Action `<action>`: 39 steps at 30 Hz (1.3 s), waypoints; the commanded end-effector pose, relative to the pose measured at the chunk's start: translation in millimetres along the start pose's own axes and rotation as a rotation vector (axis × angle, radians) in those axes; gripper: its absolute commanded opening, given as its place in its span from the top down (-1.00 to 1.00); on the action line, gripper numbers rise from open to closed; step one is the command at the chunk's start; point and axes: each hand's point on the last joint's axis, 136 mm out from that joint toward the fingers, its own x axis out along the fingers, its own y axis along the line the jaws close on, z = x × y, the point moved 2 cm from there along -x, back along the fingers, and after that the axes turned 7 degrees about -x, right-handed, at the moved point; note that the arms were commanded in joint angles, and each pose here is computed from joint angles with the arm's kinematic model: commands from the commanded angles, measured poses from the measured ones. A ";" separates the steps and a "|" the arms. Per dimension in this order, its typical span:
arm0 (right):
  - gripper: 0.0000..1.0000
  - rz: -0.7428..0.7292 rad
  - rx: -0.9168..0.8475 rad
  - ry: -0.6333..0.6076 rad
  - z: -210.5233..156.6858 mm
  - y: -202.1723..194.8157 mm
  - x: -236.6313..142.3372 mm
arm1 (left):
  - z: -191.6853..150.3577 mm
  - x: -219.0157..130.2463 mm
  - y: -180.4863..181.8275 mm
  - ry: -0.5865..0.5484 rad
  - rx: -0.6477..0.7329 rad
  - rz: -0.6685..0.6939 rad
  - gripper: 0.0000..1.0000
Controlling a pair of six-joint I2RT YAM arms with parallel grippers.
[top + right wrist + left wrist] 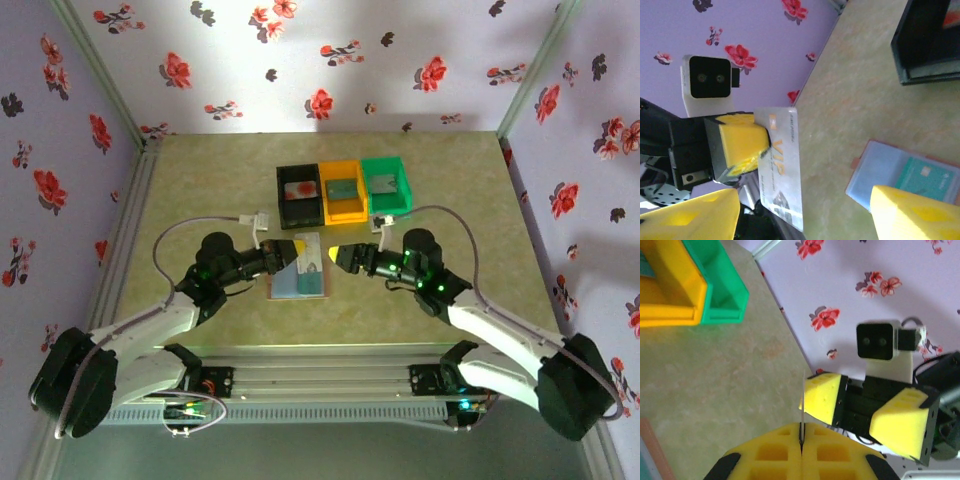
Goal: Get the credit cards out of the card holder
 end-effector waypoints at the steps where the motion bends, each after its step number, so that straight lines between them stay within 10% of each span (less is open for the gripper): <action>1: -0.50 -0.024 0.013 -0.166 14.8 -7.7 -10.5 | 20.6 -4.2 -11.9 -0.130 -0.008 -0.042 1.00; 18: -0.49 0.147 0.048 -0.325 12.2 19.9 2.7 | 31.7 20.5 -25.4 -0.232 -0.114 -0.181 1.00; 39: 0.17 0.248 0.050 -0.374 24.9 39.3 17.0 | 21.4 23.9 -23.2 -0.222 -0.143 -0.201 1.00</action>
